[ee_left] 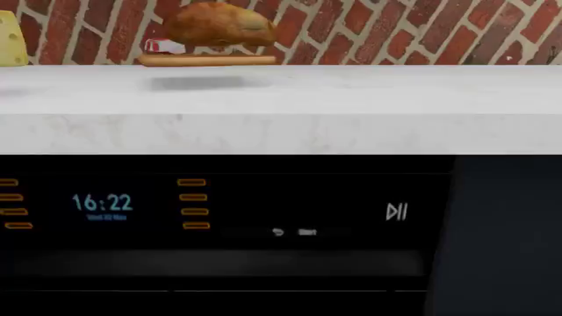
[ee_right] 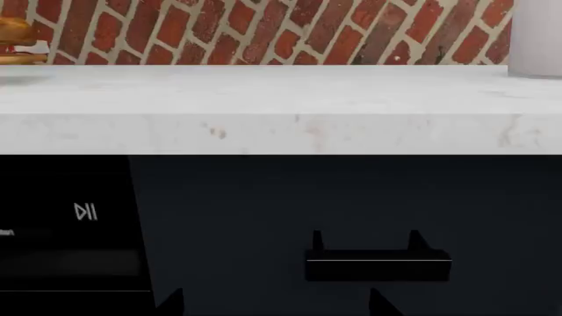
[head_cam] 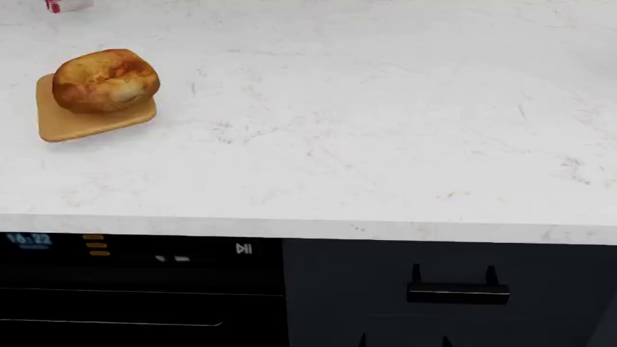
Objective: Pick up the wedge of cheese and place it on the slice of bread to prepare a simple cheese on bread dish.
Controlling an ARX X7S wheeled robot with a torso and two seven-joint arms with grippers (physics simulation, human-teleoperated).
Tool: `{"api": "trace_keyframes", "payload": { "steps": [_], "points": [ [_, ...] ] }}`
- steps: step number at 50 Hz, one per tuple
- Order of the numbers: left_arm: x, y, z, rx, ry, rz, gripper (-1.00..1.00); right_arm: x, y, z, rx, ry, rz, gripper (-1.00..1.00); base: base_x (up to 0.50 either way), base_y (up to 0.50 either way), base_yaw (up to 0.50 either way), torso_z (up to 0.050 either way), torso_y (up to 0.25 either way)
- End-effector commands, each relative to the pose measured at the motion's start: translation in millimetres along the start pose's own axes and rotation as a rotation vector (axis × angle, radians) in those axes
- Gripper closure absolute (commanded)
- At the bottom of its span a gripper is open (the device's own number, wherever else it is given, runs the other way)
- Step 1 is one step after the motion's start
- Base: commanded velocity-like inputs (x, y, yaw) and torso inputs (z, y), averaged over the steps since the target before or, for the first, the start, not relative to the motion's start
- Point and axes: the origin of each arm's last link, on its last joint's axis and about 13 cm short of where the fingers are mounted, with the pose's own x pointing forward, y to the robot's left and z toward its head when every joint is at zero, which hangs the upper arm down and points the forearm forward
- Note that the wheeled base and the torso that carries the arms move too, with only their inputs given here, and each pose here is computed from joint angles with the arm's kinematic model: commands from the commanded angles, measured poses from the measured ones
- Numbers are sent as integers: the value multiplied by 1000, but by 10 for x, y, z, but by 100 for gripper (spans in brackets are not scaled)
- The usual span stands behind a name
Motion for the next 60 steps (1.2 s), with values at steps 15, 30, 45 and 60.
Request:
{"api": "trace_keyframes", "payload": {
  "steps": [15,30,45,60],
  "points": [
    [-12,4,46,-2,-9,9,-100,-1,14,35,-1,-1,5,-100,0,0,0,0,0],
    [7,31,268,0,-36,5,-100,-1,-4,264,-63,6,-5,-100,0,0,0,42,0],
    [324,12,1174,7,-116,-11,-100,193,-116,1082,-90,-50,10,-100,0,0,0,31,0],
    [484,53,1840,-5,-184,-23,-100,374,-194,1746,-106,-99,39,-100,0,0,0,17,14]
  ]
}}
